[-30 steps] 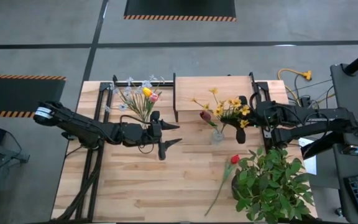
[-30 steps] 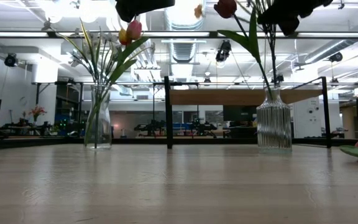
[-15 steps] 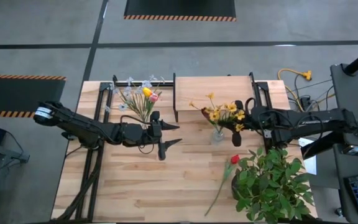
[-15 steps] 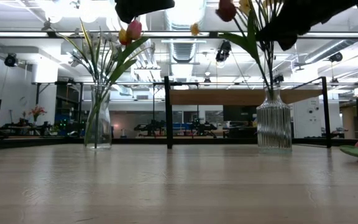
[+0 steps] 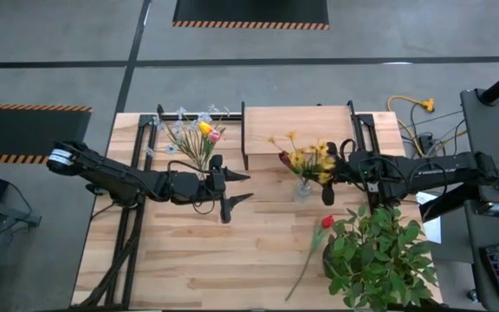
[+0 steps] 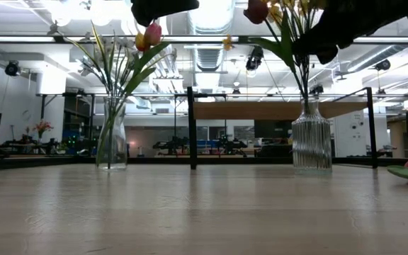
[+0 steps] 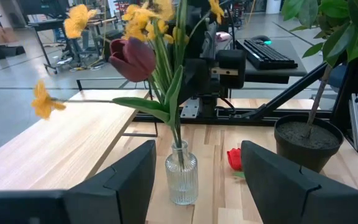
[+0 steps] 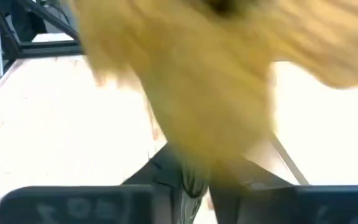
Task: Pick and place flowers into a vace then onto a shelf
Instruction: Put the yellow flowers into the right transparent vase, then put the red flower into the right transparent vase
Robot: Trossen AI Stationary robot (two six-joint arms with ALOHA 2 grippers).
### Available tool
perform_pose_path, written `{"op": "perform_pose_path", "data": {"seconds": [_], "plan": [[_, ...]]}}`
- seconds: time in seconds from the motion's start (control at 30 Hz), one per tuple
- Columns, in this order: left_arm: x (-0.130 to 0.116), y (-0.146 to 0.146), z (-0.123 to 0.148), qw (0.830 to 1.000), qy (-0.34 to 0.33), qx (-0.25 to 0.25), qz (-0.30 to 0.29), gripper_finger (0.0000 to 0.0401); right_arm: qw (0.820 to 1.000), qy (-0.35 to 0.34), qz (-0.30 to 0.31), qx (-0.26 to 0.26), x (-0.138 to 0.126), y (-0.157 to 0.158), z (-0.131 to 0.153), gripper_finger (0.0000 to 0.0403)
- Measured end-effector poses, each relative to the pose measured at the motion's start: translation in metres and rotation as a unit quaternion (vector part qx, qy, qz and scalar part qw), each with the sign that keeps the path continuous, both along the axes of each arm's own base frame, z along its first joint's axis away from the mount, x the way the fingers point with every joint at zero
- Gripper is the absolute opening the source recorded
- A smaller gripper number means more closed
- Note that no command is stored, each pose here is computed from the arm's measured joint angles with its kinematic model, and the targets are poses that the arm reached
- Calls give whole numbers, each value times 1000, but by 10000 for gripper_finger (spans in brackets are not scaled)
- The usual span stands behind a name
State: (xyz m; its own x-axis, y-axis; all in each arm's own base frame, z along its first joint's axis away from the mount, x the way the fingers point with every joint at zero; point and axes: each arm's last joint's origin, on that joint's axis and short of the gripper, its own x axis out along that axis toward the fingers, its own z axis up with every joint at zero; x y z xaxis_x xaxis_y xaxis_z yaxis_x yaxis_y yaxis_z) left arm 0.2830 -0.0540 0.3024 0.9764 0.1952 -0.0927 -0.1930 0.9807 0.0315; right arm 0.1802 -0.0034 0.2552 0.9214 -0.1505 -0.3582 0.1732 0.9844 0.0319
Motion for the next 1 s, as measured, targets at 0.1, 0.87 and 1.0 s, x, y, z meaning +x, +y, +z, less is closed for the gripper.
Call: {"op": "perform_pose_path", "data": {"seconds": [0.1, 0.87, 1.0], "plan": [[0, 0, 0, 1000, 0, 0, 0, 218, 1000, 17, 0, -1, -1, 0, 1, 93], [0, 0, 0, 1000, 0, 0, 0, 218, 986, 135, -33, 89, -47, 1, 27, 228], [0, 0, 0, 1000, -2, -12, 1, 218, 984, 137, -30, 114, -53, 3, 23, 224]]}}
